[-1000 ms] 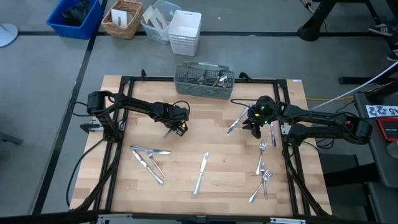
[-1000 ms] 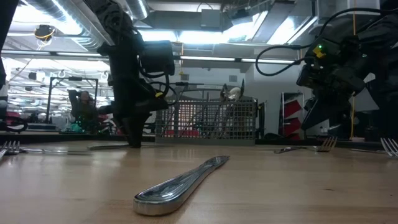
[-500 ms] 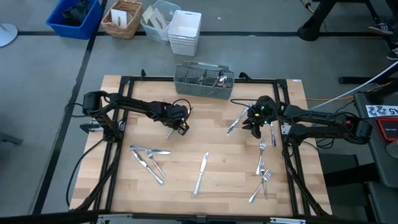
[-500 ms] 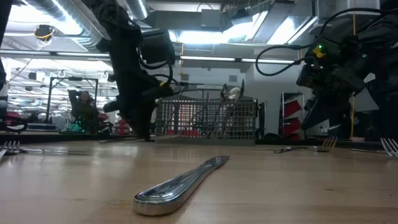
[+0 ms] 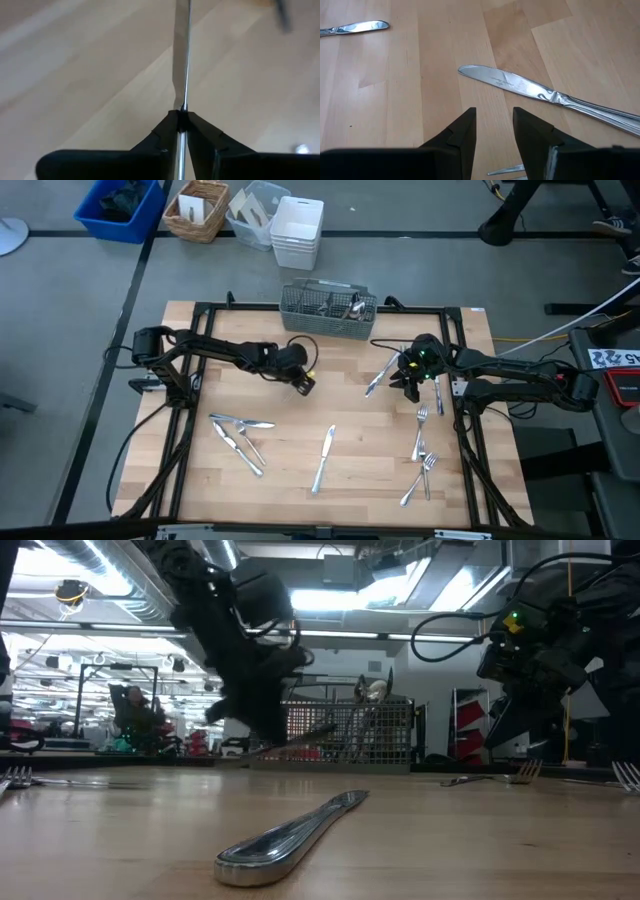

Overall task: Sort silverware
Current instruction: Put the table knife into the gray silverware organizer

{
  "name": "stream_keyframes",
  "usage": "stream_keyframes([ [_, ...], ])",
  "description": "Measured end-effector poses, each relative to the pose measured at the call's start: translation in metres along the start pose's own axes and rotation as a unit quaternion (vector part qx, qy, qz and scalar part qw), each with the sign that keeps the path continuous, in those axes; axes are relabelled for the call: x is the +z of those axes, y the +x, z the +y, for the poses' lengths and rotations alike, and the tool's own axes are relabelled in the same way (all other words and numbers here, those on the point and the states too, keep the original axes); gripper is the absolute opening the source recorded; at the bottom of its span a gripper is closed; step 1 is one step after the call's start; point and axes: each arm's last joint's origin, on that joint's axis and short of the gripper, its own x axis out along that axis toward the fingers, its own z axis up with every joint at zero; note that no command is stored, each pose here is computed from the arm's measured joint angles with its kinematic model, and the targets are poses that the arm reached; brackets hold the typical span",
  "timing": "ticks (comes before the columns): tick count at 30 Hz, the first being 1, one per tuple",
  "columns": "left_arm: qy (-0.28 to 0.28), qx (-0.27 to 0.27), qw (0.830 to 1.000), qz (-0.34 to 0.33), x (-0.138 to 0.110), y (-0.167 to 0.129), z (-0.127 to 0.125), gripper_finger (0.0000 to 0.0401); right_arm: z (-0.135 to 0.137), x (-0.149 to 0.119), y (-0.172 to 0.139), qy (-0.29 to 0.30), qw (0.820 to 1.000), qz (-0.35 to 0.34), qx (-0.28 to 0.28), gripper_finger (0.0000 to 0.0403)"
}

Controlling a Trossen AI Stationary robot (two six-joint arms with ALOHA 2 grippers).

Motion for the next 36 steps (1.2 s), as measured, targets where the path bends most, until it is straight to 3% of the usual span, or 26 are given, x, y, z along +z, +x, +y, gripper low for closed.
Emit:
stream_keyframes([
  [8,0.021,-0.067,0.992,-0.108,0.026,-0.013,-0.008,0.0004,0.0,0.0,0.0,0.0,1.0,0.0,0.0,0.0131],
  [23,0.021,-0.049,0.992,-0.112,0.033,-0.014,0.004,0.0,0.0,0.0,0.0,0.0,1.0,0.0,0.001,0.0131],
  [26,0.054,-0.047,0.99,-0.119,0.034,-0.014,0.004,0.0003,0.0,0.0,0.0,-0.002,1.0,-0.001,0.001,0.0131],
  [30,0.136,-0.042,0.981,-0.134,0.035,-0.005,0.002,0.0018,0.0,0.001,0.0,-0.003,1.0,-0.003,0.001,0.0131],
  [36,0.197,-0.024,0.967,-0.16,0.04,0.022,0.011,0.008,0.0,0.001,0.0,-0.003,1.0,-0.004,0.001,0.0131],
])
